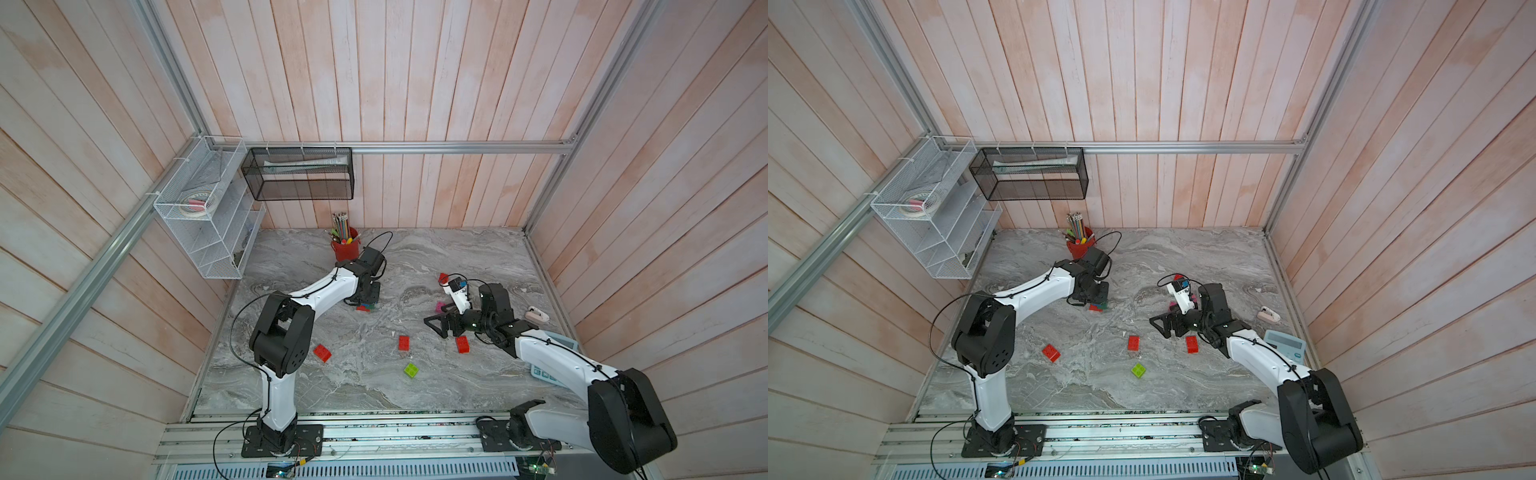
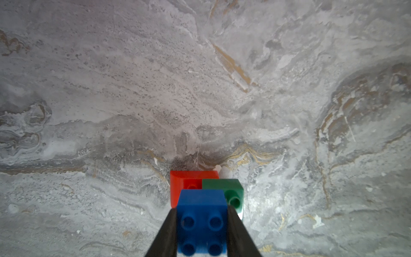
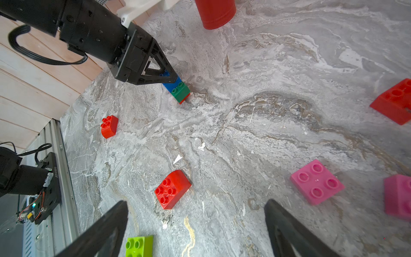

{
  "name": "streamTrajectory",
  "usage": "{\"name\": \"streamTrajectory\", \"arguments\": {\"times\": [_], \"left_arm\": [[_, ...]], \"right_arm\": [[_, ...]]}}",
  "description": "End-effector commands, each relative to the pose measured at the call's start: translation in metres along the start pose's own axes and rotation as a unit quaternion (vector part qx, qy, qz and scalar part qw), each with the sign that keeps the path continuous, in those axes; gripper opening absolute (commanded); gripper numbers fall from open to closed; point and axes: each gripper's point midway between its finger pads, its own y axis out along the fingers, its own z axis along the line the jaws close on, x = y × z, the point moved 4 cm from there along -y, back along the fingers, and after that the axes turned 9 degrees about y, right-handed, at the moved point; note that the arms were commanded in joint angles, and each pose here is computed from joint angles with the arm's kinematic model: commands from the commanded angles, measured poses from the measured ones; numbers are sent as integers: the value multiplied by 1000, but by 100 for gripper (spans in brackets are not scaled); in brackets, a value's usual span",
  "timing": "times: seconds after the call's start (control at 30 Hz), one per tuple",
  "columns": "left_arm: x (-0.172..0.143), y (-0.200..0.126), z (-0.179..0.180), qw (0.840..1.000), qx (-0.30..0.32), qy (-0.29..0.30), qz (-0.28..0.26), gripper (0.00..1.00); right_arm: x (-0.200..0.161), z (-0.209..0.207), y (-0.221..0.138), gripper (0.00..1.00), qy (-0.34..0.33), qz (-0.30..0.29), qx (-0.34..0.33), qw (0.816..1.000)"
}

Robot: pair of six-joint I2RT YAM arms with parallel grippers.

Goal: Assemble the letter s with lego
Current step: Assemble the lego brick with the lego brick.

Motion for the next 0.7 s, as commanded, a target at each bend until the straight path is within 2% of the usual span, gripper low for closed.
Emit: {"name": "streamTrajectory", "arguments": {"times": [0.0, 0.27, 0.67], "left_arm": [[-36, 36, 3, 997, 12, -1, 72, 25], [-29, 30, 3, 998, 12, -2, 63, 26], [-5, 6, 0, 999, -3, -27, 20, 38]], "right_arm": [[7, 2, 1, 97, 2, -5, 10, 1000], [9, 2, 1, 97, 0, -7, 12, 1000], [12, 5, -1, 97, -5, -7, 14, 1000]]}}
